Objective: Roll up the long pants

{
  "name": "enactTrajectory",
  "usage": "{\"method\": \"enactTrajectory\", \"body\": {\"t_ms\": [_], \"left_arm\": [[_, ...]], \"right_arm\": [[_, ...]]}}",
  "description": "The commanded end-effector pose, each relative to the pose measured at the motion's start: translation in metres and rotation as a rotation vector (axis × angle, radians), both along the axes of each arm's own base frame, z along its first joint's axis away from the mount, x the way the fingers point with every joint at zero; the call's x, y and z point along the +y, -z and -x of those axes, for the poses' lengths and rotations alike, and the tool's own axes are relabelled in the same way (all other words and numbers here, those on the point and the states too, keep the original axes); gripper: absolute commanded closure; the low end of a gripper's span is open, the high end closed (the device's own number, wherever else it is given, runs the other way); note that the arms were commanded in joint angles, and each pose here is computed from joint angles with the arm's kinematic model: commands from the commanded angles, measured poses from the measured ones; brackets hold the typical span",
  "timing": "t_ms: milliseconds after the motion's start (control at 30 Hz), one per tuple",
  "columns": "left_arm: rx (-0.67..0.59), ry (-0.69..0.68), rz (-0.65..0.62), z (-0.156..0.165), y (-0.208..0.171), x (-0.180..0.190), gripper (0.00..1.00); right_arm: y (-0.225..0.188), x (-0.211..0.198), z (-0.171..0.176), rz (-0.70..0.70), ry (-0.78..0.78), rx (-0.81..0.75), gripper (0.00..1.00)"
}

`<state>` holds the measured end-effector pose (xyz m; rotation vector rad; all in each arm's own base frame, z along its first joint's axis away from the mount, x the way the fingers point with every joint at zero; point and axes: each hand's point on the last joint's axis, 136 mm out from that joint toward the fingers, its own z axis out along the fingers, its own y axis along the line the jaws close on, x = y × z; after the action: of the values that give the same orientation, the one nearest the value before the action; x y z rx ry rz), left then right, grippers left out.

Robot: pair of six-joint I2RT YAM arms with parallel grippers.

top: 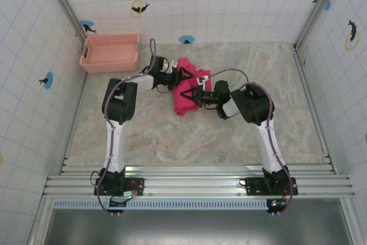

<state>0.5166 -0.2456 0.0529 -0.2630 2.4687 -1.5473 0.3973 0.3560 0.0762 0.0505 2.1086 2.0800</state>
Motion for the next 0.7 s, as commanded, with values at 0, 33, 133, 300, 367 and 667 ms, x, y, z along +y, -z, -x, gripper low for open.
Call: {"method": "enactTrajectory", "body": {"t_ms": [0, 33, 133, 300, 367, 667], "left_arm": [[0.003, 0.049, 0.047, 0.004, 0.015, -0.025, 0.79], [0.03, 0.039, 0.033, 0.007, 0.021, -0.023, 1.0], [0.049, 0.064, -0.009, 0.011, 0.025, -0.022, 1.0], [-0.018, 0.034, -0.162, 0.008, 0.009, -0.002, 1.0], [-0.052, -0.005, -0.243, 0.002, -0.003, 0.013, 1.0], [-0.083, 0.017, -0.763, -0.001, -0.039, 0.083, 1.0]], "right_arm": [[-0.02, 0.023, 0.02, -0.049, -0.119, -0.073, 0.99], [-0.02, 0.023, 0.019, -0.05, -0.115, -0.073, 0.99], [-0.019, 0.024, 0.017, -0.05, -0.111, -0.069, 0.99], [-0.022, 0.018, 0.013, -0.049, -0.08, -0.075, 0.83], [-0.025, 0.004, 0.009, -0.033, -0.037, -0.087, 0.7], [0.012, -0.098, 0.045, 0.51, 0.039, -0.157, 0.03]]}}
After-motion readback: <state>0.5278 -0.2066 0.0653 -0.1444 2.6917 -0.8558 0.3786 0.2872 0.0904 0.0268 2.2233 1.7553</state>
